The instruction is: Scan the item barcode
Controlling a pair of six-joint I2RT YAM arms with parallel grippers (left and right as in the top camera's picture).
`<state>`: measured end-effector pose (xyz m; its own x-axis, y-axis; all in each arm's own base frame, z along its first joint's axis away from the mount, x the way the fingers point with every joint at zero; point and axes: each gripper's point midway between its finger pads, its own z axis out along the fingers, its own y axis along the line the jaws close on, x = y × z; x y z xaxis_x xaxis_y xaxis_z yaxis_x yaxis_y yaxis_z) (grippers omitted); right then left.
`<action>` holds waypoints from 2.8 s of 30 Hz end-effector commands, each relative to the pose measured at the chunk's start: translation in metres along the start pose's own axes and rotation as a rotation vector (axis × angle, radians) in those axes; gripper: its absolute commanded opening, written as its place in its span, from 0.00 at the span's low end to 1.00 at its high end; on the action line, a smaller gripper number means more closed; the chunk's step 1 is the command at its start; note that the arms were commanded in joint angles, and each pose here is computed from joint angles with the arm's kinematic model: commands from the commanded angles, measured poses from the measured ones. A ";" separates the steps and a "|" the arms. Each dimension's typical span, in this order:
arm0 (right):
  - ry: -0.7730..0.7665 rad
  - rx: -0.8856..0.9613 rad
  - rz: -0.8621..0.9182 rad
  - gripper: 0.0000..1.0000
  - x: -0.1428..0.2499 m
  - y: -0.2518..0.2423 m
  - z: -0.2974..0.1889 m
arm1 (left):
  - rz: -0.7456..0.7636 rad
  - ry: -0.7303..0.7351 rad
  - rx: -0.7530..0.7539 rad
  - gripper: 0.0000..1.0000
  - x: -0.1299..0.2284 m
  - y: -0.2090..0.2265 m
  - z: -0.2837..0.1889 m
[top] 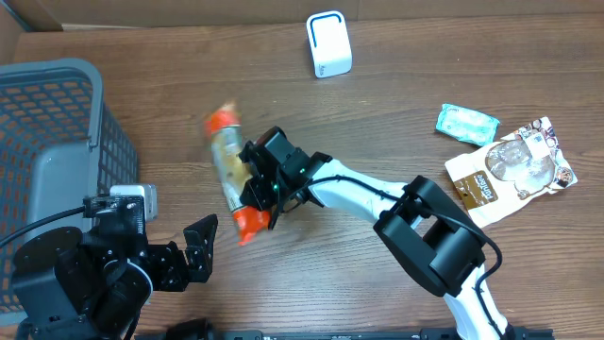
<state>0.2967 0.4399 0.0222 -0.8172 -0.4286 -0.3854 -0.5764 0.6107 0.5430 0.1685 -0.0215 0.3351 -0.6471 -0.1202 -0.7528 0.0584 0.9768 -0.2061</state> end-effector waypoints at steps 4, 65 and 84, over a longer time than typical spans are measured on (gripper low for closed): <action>0.049 -0.044 0.070 0.06 0.003 -0.018 -0.029 | 0.018 -0.014 -0.007 1.00 -0.003 0.000 -0.003; 0.072 0.793 -0.020 0.93 0.020 -0.112 -0.107 | 0.018 -0.014 -0.007 1.00 -0.003 0.000 -0.003; 0.130 1.140 -0.146 0.43 0.041 -0.139 -0.110 | 0.018 -0.014 -0.007 1.00 -0.003 0.000 -0.003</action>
<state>0.3353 0.2781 0.0173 -0.7653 -0.5780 -0.2833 -0.4268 0.7850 -0.4490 0.1685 -0.0215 0.3351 -0.6471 -0.1202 -0.7528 0.0581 0.9768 -0.2059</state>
